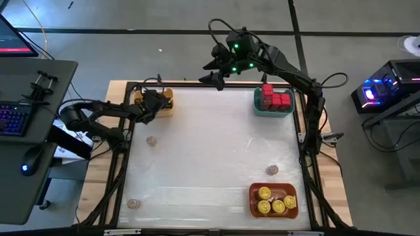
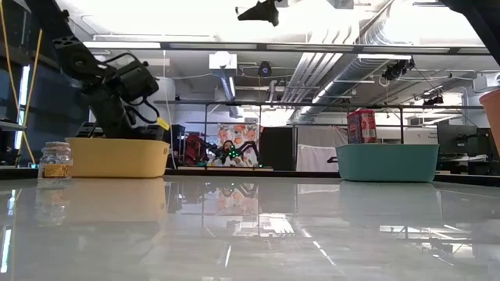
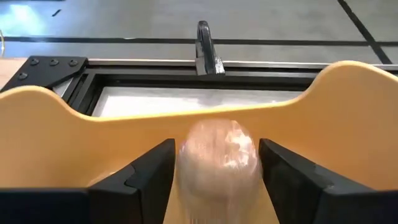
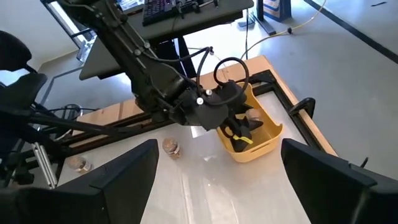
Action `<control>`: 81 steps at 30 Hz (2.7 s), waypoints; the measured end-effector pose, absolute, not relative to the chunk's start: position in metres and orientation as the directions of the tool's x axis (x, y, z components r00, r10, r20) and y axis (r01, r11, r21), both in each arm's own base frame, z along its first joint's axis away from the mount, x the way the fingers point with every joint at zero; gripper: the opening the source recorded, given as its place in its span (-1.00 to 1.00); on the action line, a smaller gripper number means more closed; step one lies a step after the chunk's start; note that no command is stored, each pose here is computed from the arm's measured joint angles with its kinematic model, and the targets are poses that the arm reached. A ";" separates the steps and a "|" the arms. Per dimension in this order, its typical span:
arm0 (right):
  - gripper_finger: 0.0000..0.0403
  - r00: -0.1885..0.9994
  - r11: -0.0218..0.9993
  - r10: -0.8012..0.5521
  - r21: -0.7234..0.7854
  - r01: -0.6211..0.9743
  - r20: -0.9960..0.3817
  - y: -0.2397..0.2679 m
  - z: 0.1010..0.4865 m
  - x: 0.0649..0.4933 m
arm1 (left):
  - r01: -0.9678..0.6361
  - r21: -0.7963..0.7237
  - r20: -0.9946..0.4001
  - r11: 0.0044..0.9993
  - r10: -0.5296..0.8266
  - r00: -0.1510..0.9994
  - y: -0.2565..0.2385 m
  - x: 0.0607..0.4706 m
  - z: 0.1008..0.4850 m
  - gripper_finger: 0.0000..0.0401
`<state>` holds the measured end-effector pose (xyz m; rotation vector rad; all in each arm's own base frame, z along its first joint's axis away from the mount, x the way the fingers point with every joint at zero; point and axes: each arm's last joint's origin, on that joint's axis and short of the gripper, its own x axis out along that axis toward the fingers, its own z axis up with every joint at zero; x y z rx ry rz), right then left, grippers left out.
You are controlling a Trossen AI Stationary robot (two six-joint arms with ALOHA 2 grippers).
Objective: Sort spices by type
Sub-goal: Put the top brown seasoning bottle into the yellow bin
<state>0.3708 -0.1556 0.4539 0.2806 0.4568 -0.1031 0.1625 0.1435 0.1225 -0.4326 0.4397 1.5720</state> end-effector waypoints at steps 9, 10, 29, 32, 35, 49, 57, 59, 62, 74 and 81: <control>0.67 0.894 0.953 -0.038 0.254 0.167 -0.446 -0.156 0.454 0.371 | -0.998 -0.026 -0.508 0.054 0.859 0.059 0.140 0.161 0.143 0.10; 0.67 0.894 0.954 -0.039 0.251 0.167 -0.446 -0.157 0.454 0.370 | -0.997 -0.036 -0.499 0.062 0.864 0.071 0.140 0.160 0.147 0.10; 0.67 0.899 0.948 -0.085 0.244 0.206 -0.429 -0.175 0.456 0.363 | -0.911 -0.172 -0.735 0.374 0.568 0.371 0.125 0.139 0.247 -0.93; 0.67 0.902 0.947 -0.093 0.241 0.210 -0.421 -0.177 0.457 0.363 | -0.901 -0.106 -0.833 0.421 0.458 0.312 0.142 0.149 0.262 -0.99; 0.67 0.903 0.947 -0.093 0.242 0.210 -0.420 -0.177 0.457 0.363 | -0.883 -0.011 -0.930 0.469 0.320 0.181 0.159 0.161 0.269 -0.99; 0.67 0.885 0.935 -0.068 0.281 0.217 -0.460 -0.174 0.453 0.362 | -0.756 0.230 -0.971 0.613 0.195 -0.138 0.197 0.189 0.246 -1.00; 0.67 0.885 0.935 -0.065 0.281 0.215 -0.460 -0.173 0.453 0.362 | -0.729 0.250 -0.967 0.637 0.127 -0.220 0.212 0.193 0.217 -1.00; 0.67 0.885 0.935 -0.065 0.281 0.215 -0.460 -0.173 0.453 0.362 | -0.726 0.255 -0.965 0.639 0.124 -0.230 0.214 0.195 0.213 -1.00; 0.67 0.885 0.935 -0.065 0.281 0.215 -0.461 -0.173 0.452 0.362 | -0.708 0.269 -0.960 0.653 0.127 -0.248 0.215 0.195 0.210 -1.00; 0.67 0.884 0.938 -0.064 0.275 0.212 -0.463 -0.173 0.452 0.362 | -0.666 0.309 -0.950 0.678 0.190 -0.248 0.219 0.197 0.210 -1.00; 0.67 0.884 0.938 -0.064 0.275 0.212 -0.464 -0.173 0.452 0.362 | -0.652 0.294 -0.953 0.699 0.165 -0.253 0.218 0.196 0.210 -1.00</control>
